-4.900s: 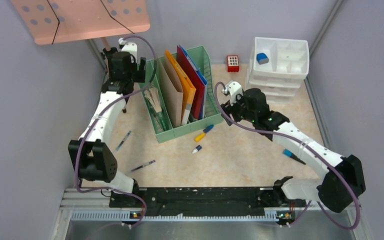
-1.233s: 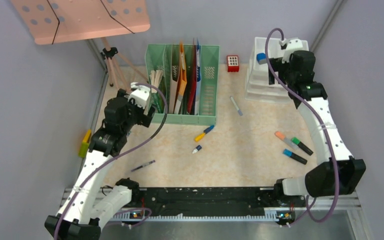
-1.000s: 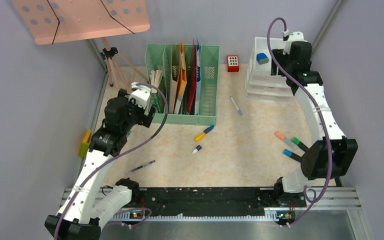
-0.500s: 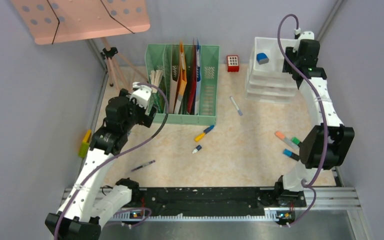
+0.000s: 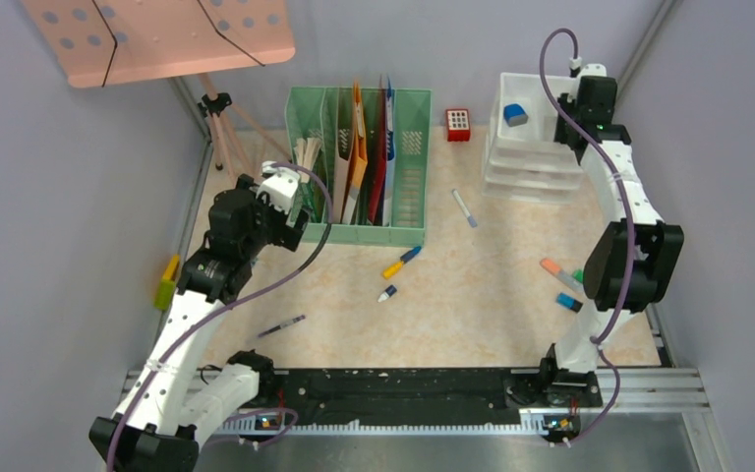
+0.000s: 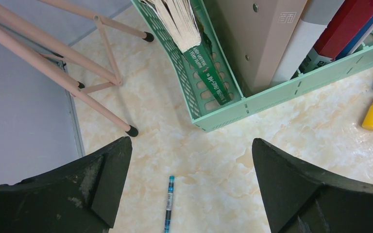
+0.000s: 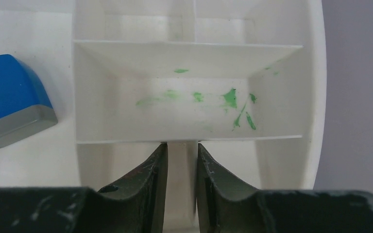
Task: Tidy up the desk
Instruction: Move the storage box to the center of the board.
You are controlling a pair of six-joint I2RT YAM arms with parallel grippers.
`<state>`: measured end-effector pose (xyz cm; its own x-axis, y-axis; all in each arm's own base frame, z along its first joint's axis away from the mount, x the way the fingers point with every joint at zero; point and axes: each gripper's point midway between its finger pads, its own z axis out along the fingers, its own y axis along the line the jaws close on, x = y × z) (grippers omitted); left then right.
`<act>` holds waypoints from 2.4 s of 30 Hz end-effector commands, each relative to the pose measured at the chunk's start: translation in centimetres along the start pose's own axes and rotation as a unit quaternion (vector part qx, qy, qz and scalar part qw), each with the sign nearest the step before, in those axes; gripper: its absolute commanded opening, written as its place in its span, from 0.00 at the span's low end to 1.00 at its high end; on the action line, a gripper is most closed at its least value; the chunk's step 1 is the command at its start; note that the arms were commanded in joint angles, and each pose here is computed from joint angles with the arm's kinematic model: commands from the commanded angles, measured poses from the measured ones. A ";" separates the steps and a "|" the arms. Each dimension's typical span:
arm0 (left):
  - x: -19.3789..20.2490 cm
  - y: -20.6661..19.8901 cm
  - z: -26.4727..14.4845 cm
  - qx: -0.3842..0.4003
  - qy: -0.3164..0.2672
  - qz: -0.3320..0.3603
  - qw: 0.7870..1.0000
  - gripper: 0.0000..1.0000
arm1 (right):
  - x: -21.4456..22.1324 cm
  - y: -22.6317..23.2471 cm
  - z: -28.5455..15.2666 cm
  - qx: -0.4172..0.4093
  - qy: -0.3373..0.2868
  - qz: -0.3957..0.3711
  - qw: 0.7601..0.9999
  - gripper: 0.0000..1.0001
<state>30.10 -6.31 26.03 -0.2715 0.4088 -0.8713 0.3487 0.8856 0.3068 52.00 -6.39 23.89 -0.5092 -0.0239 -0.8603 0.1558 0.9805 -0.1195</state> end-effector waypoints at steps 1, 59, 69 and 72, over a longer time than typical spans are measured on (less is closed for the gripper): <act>-2.1 0.6 -0.5 -0.004 -0.029 0.000 1.000 0.99 | -2.0 -0.3 -0.1 -0.002 -0.020 0.008 1.000 0.24; -4.0 -1.0 -2.2 0.052 -0.047 -0.008 0.998 0.99 | 4.1 3.5 -6.6 -0.128 0.069 -0.008 0.989 0.00; -3.8 -1.1 -2.7 0.051 -0.048 -0.009 0.997 0.99 | 5.4 4.9 -7.5 -0.146 0.069 0.014 0.987 0.00; -3.6 -1.3 -2.7 0.055 -0.046 -0.010 0.997 0.99 | 5.6 4.8 -8.3 -0.146 0.066 0.013 0.987 0.00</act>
<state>28.55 -7.97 28.46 -0.2341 0.3881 -0.8914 0.4372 0.8610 0.2600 45.51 -2.30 23.23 -0.5721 -0.0140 -0.8201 -0.0282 0.9996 0.0026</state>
